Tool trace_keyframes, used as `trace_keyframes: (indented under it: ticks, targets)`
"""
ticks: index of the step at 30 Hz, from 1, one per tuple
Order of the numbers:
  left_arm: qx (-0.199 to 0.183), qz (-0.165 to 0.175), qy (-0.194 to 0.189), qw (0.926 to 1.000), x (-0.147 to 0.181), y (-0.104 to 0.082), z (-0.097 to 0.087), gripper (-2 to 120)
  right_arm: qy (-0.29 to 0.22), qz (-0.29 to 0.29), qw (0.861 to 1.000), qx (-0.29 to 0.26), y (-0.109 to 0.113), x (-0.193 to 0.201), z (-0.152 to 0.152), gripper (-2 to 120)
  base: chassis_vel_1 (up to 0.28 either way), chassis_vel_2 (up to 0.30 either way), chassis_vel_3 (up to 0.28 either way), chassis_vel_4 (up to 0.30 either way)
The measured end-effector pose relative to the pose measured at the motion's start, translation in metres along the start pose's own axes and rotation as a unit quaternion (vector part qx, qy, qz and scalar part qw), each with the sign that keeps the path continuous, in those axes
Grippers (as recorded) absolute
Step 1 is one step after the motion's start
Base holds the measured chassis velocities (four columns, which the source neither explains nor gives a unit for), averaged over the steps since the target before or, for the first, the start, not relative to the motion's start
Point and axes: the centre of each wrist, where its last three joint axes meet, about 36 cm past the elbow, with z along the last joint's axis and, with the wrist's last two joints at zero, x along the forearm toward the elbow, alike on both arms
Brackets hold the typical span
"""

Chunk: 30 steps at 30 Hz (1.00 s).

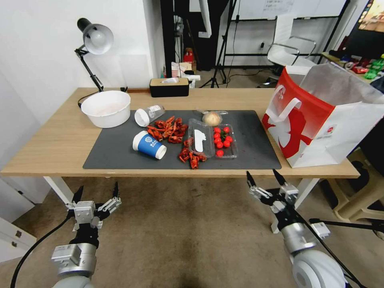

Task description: Pick up the trash from the table and place it into the takeout bag.

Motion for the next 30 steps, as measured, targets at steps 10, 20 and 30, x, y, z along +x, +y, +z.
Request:
trace_keyframes:
  ticks: [10, 20, 30]
  targets:
    - [-0.001, 0.001, -0.003, 1.0000, 0.000, -0.002, -0.004, 100, 0.004, -0.045, 0.999, 0.028, 0.009, -0.095, -0.023, 100, 0.000, 0.000, 0.000, 0.000]
    - [-0.004, -0.002, -0.001, 1.0000, 0.002, -0.001, -0.004, 100, 0.067, -0.001, 0.997, 0.032, 0.034, -0.170, -0.042, 100, 0.000, 0.000, 0.000, 0.000]
    - [-0.006, -0.004, 0.007, 1.0000, 0.002, -0.002, -0.003, 100, 0.116, 0.053, 0.992, 0.028, 0.052, -0.242, -0.070, 100, 0.000, 0.000, 0.000, 0.000]
